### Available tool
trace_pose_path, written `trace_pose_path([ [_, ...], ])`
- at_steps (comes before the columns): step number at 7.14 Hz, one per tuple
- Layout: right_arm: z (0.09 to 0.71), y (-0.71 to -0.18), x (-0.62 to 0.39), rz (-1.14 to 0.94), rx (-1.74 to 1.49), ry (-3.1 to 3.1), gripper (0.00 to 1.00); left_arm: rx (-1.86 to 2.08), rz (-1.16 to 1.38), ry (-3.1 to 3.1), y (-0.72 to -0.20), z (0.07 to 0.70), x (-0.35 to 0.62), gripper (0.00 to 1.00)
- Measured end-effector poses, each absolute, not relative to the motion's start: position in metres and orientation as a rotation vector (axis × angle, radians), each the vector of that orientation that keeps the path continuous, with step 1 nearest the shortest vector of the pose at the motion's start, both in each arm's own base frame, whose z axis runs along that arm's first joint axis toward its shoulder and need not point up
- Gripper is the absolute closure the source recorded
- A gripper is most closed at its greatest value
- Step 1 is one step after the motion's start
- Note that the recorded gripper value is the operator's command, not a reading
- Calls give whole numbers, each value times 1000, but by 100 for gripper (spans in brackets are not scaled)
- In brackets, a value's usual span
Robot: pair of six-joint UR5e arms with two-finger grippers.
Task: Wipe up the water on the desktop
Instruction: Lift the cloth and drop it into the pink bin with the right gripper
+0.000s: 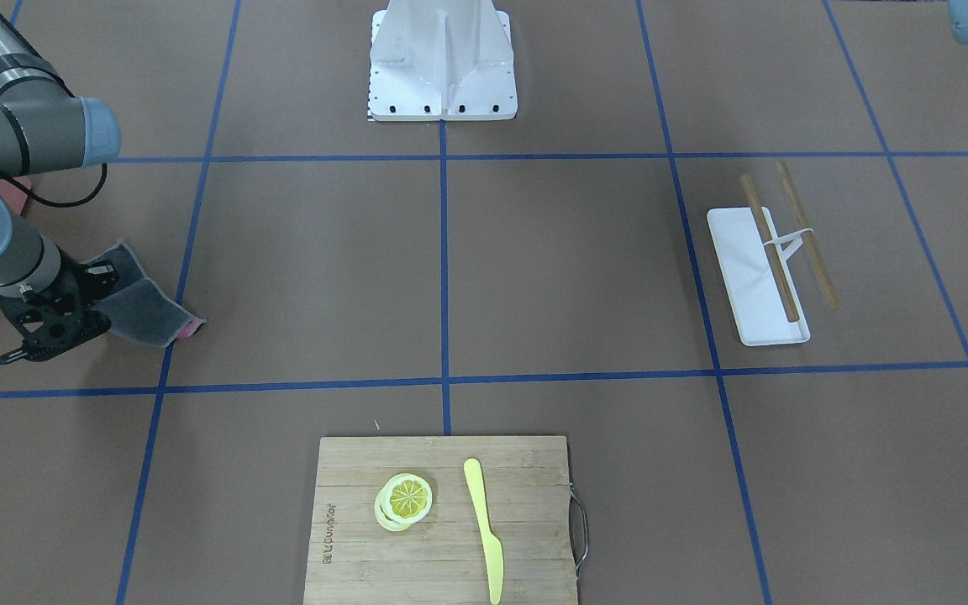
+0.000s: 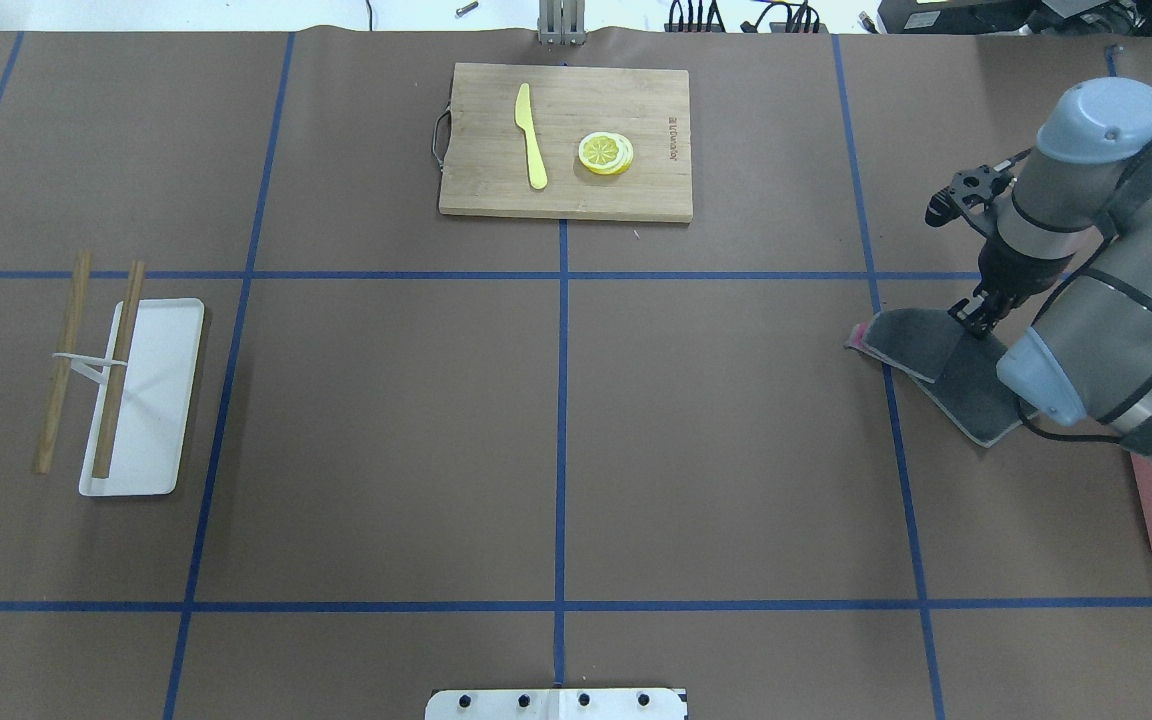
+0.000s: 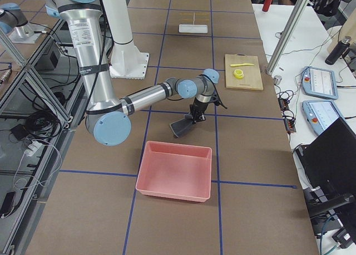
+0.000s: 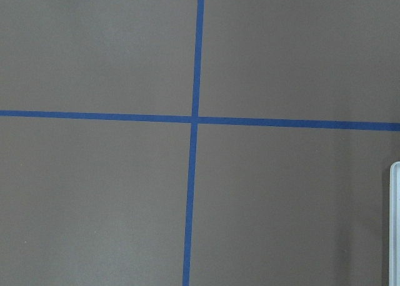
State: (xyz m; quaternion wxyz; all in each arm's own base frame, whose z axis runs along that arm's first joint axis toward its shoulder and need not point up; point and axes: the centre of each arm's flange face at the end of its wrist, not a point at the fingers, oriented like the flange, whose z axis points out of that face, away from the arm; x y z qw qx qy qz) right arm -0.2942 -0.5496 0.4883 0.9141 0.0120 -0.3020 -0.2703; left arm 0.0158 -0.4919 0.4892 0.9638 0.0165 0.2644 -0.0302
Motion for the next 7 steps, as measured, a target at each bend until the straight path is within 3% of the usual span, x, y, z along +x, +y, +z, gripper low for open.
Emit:
trace_pose_path([
  [4,430,-619,-245,-456,153,-666,100,40,-38,524,-498,511,-21,2],
  [7,414,-617,-134,-316,170,-779,100,38,-7,526,-479,540,-48,2],
])
